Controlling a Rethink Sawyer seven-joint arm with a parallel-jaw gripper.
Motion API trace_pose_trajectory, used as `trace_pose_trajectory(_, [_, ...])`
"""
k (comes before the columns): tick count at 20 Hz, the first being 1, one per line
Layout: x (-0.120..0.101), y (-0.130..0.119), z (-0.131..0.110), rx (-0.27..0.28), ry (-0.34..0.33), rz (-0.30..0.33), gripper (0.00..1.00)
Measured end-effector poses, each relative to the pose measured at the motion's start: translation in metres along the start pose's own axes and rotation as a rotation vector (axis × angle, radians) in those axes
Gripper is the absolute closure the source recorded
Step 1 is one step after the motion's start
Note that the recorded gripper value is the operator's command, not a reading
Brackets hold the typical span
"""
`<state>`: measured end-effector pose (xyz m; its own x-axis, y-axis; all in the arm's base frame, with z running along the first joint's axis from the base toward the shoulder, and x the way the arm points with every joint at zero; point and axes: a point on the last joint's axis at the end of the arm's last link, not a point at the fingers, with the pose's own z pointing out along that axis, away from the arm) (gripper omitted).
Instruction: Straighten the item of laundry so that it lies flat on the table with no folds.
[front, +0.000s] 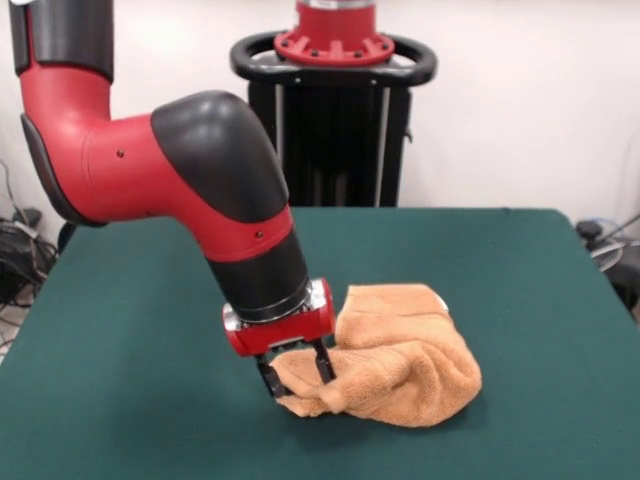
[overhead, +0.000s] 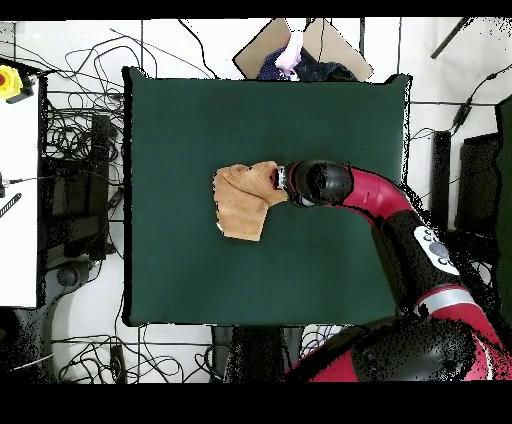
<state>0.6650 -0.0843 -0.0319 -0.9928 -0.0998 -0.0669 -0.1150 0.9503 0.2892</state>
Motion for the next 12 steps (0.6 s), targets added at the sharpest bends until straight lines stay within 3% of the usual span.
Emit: trace_pose_trajectory(12, [-0.0053, 0.0042, -0.0029, -0.025, 0.035, -0.016, 0.00])
